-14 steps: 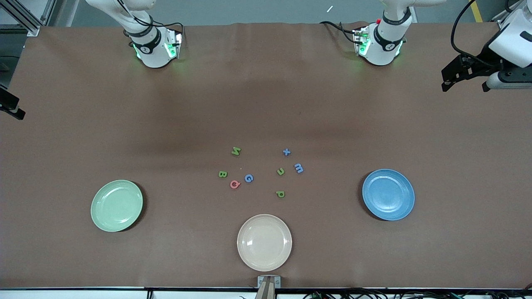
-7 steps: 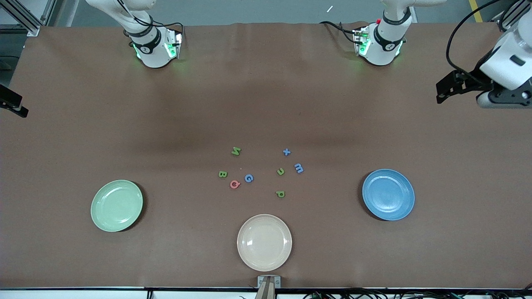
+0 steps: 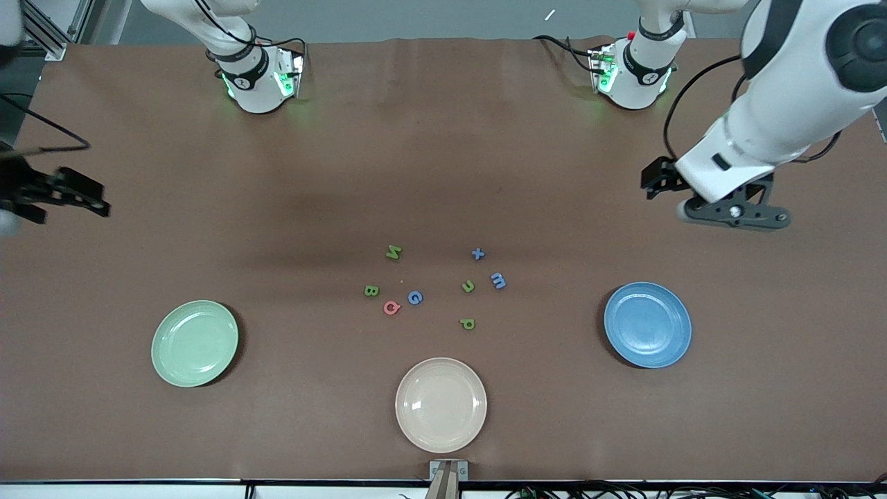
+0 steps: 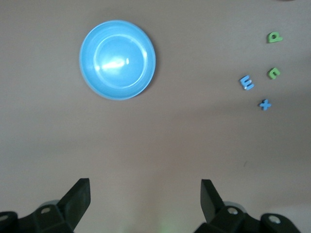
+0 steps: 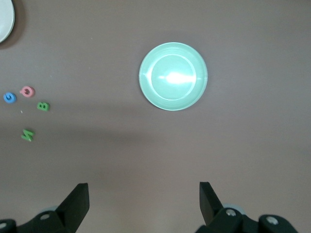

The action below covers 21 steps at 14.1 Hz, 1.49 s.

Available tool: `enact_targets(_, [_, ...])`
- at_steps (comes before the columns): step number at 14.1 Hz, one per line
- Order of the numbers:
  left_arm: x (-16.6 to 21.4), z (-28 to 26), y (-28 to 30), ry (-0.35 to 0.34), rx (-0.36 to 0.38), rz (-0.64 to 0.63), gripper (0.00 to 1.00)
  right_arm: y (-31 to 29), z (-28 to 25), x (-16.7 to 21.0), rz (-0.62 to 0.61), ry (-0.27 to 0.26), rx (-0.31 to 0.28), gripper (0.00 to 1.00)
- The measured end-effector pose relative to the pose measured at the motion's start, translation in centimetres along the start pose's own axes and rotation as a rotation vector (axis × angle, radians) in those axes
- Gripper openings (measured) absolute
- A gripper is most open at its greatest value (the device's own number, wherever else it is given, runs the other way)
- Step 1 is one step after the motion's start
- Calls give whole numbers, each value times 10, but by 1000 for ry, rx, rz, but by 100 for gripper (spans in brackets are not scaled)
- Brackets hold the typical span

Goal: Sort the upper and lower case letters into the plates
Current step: 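Move the left gripper to the blue E while the right gripper reaches the M, then grasp the E with the left gripper while the right gripper grasps the M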

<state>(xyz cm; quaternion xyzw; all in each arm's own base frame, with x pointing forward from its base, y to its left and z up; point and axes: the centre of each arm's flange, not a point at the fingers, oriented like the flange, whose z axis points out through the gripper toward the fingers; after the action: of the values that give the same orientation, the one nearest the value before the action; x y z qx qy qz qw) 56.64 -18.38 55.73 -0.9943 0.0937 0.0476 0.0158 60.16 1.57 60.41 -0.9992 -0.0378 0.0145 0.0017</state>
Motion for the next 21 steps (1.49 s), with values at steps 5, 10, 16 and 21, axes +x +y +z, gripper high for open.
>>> enact_targets(5, [49, 109, 82, -21, -4, -24, 100, -106, 88, 44, 111, -55, -6, 100])
enact_targets(10, [52, 208, 168, 3, -16, -186, 95, -168, 175, 62, 216, -93, -2, 100])
enact_targets(16, [48, 321, 198, 49, -66, -405, 87, -256, 283, 49, 349, -92, -27, 100])
enact_targets(21, [62, 348, 205, 42, -73, -502, 73, -332, 356, 12, 472, -60, -27, 100])
